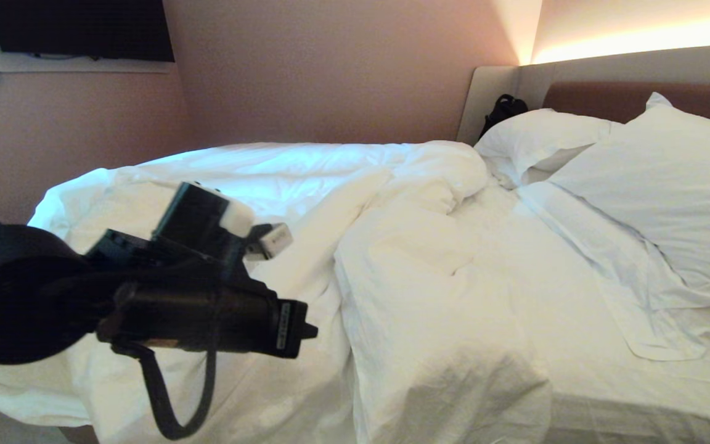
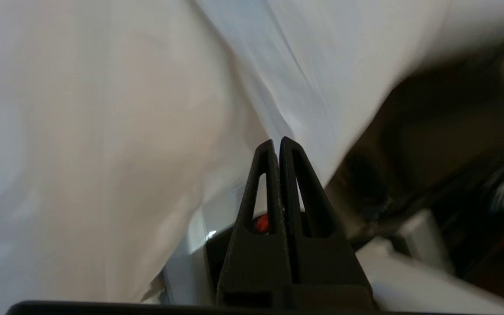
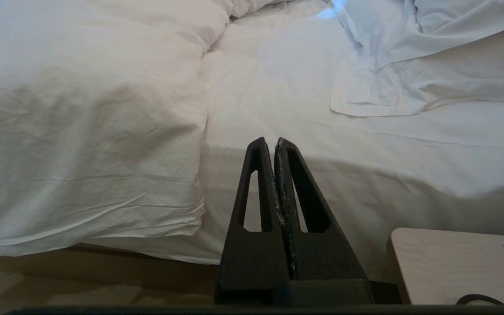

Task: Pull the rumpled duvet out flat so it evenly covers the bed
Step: Flatten the corners of the folded blanket

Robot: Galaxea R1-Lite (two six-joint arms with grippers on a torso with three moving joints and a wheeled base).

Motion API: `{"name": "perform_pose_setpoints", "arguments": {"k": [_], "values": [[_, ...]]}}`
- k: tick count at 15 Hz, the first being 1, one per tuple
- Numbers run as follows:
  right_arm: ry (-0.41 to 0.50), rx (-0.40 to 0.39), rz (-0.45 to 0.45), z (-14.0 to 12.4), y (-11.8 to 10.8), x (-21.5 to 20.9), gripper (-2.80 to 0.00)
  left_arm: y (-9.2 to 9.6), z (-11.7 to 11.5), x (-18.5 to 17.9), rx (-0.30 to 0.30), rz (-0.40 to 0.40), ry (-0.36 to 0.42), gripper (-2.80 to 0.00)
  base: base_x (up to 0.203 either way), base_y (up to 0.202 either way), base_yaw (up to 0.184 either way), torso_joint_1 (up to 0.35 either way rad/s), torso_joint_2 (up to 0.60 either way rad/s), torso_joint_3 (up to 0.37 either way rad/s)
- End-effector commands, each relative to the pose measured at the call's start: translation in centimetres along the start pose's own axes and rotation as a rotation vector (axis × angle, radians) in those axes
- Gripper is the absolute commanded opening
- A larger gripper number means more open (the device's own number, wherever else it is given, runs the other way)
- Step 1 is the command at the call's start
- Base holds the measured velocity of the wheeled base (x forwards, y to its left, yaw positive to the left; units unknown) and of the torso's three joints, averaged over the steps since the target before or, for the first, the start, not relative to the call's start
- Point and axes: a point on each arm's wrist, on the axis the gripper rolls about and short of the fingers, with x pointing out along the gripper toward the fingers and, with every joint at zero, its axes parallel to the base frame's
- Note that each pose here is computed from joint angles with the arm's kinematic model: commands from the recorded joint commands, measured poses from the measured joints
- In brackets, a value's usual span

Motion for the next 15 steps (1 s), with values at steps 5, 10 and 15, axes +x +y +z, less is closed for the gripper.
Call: {"name": "perform_pose_setpoints", "arguments": {"k": [5,10,15], "values": [[-0.001,0.000,0.001,0.0,0.0,0.0,-2.80,-2.4,-2.4,8.7,0.121,0.018,0.149,-2.80,0.000,0.000,0.000,0.000,0.00,0.000],[-0.001,0.000,0.001,0.0,0.0,0.0,-2.80,-4.0,-4.8,9.9,0.174,-0.005,0.212,-2.80,0.000,0.000,0.000,0.000,0.00,0.000],[-0.001,0.000,0.001,0.0,0.0,0.0,-2.80,-4.2,-6.3,9.5,0.192,0.070,0.220,-2.80,0.000,0.000,0.000,0.000,0.00,0.000]]}}
